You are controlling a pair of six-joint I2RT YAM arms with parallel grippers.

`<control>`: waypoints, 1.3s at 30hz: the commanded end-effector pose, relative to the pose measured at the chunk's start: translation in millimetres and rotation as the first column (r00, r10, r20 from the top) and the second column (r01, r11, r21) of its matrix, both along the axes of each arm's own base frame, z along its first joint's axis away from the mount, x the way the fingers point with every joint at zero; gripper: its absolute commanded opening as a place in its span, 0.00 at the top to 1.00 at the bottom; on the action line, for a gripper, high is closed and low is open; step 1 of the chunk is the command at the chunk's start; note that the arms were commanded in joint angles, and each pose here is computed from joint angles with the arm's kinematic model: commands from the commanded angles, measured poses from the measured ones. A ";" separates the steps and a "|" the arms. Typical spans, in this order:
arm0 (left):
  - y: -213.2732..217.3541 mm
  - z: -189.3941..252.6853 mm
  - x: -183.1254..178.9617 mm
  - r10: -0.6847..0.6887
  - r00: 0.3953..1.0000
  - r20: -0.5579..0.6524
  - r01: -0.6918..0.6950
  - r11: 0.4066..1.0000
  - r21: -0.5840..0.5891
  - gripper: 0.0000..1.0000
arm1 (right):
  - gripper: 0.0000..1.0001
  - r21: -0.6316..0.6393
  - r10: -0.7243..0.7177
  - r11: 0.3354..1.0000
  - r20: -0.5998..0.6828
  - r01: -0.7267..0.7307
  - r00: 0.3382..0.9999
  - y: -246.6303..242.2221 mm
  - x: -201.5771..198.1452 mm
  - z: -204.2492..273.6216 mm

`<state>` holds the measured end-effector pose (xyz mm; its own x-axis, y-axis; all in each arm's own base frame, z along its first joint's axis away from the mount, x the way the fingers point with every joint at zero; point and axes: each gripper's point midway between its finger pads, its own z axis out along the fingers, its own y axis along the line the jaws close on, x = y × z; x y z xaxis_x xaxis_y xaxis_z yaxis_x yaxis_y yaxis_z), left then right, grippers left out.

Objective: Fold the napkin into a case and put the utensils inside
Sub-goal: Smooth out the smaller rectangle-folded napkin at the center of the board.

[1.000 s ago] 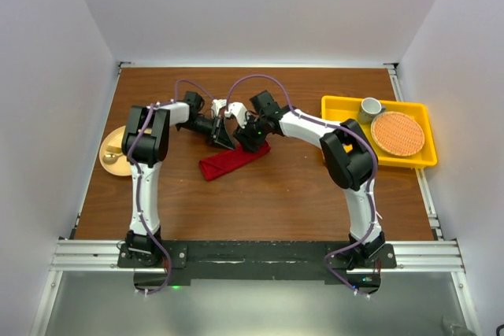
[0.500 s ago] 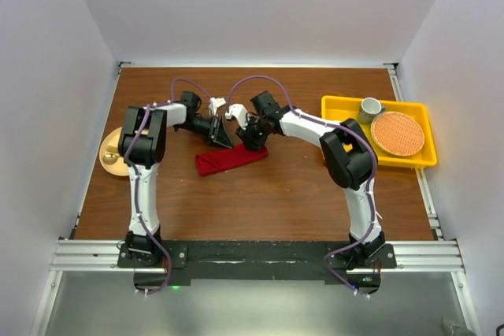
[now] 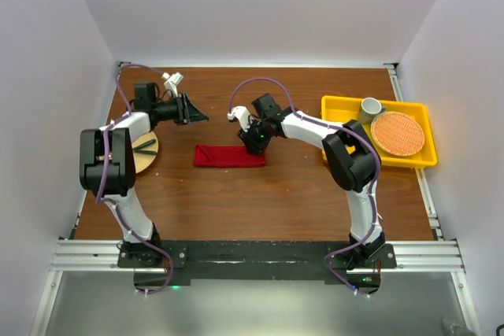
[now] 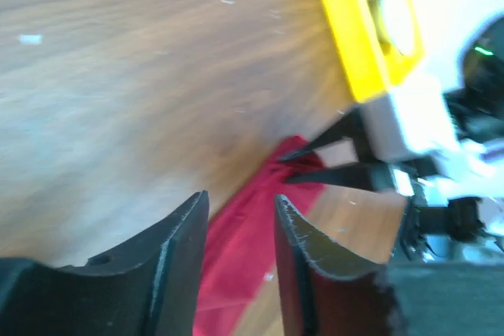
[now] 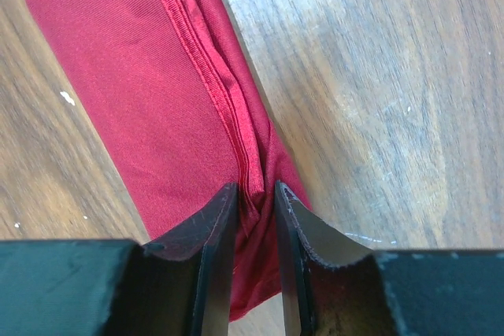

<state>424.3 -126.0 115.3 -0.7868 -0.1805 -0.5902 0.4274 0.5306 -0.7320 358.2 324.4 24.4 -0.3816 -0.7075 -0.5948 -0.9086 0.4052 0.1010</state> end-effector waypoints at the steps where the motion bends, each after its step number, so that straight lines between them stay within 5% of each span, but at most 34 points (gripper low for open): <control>1: -43.7 6.9 -40.4 -0.103 0.994 -0.034 0.100 0.992 -0.080 0.72 | 0.72 -0.109 -0.080 0.992 -0.103 0.068 0.991 -24.1 -22.3 -19.0; 3: -55.6 -2.2 -53.4 -0.122 0.991 -0.052 0.117 0.989 -0.086 0.86 | 0.72 -0.114 -0.083 0.991 -0.106 0.071 0.991 -23.9 -21.2 -19.3; 6: -72.5 -16.8 -63.5 -0.135 0.985 -0.104 0.126 0.988 -0.089 0.92 | 0.72 -0.120 -0.085 0.990 -0.108 0.071 0.991 -24.4 -21.0 -20.1; 17: -56.0 -112.7 -66.0 -0.019 0.931 -0.365 0.016 1.000 -0.011 1.00 | 0.71 -0.130 -0.093 0.988 -0.099 0.080 0.991 -25.9 -17.4 -19.5; 27: -46.8 -143.0 -76.2 0.000 0.905 -0.425 0.029 0.998 0.063 1.00 | 0.37 0.157 -0.185 0.965 -0.171 0.212 0.968 15.2 -6.6 100.6; 35: -45.1 -144.5 -77.0 -0.007 0.906 -0.424 0.043 0.996 0.074 1.00 | 0.70 0.122 -0.296 0.932 -0.287 0.342 0.911 -15.3 -14.6 87.0; 39: -44.8 -145.1 -75.7 -0.010 0.907 -0.420 0.048 0.996 0.078 1.00 | 0.74 0.079 -0.330 0.921 -0.358 0.380 0.873 -19.5 -25.8 61.9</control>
